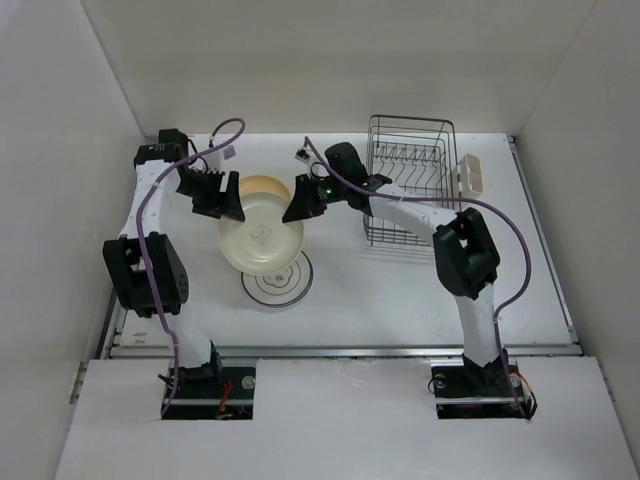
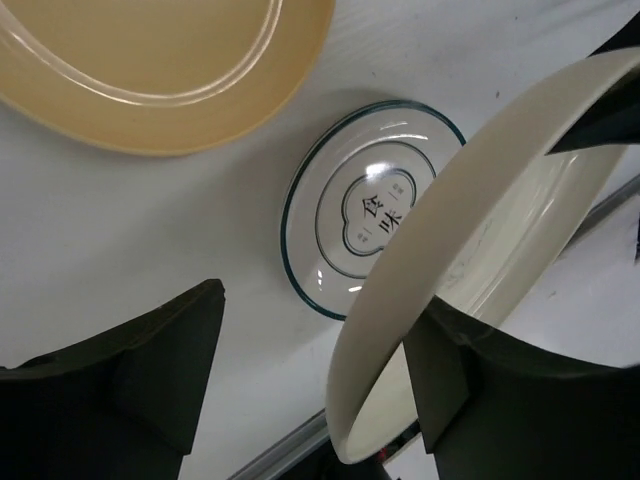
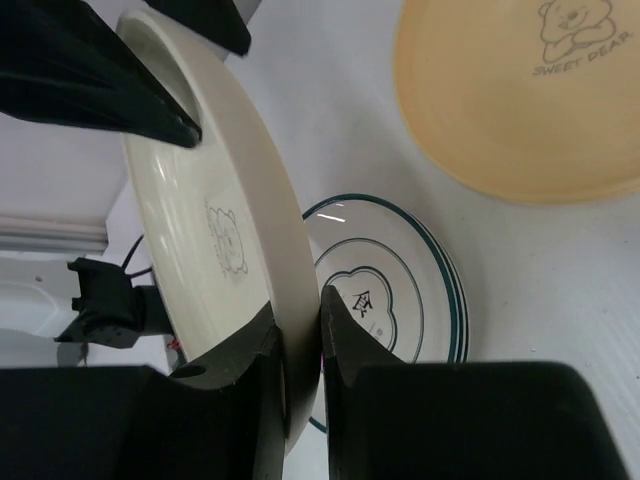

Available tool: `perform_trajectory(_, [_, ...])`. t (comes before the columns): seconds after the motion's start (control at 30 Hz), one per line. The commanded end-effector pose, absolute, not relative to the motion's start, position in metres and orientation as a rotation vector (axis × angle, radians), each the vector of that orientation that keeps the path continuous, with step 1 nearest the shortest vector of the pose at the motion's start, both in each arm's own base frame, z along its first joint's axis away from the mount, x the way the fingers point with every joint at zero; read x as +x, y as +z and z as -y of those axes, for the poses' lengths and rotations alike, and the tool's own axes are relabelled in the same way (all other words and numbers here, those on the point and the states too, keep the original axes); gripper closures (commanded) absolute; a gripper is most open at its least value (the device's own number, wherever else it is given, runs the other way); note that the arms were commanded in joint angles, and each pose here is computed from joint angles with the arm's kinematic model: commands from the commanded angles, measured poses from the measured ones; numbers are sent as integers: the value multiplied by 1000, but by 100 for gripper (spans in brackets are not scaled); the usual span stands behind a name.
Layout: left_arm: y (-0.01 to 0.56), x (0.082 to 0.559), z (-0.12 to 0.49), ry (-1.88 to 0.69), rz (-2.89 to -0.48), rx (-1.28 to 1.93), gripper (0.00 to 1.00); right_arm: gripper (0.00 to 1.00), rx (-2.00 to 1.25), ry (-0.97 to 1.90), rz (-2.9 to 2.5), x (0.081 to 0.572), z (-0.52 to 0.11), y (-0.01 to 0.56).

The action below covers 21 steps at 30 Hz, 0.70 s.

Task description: Unload the plates from the dish rack

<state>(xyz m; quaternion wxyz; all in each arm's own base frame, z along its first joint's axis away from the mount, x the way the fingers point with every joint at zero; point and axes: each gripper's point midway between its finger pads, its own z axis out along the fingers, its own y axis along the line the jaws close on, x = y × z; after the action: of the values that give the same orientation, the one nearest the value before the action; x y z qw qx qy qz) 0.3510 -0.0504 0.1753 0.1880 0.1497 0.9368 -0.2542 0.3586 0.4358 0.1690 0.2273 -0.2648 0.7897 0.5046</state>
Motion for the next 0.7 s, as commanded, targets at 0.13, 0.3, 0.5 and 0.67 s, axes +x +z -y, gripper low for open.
perform_trajectory(0.13, [168,316,59,-826,-2701,595,69,100,-811,1511,-1931,358,-448,237])
perform_trajectory(0.3, [174,338,54,-739,-2699,450,100,79,-747,1426,-1956,372,-447,239])
perform_trajectory(0.5, [186,398,28,-550,-2638,185,100,27,-482,1064,-2072,433,-418,243])
perform_trajectory(0.67, [179,441,20,-542,-2612,23,100,18,-256,780,-2062,459,-375,256])
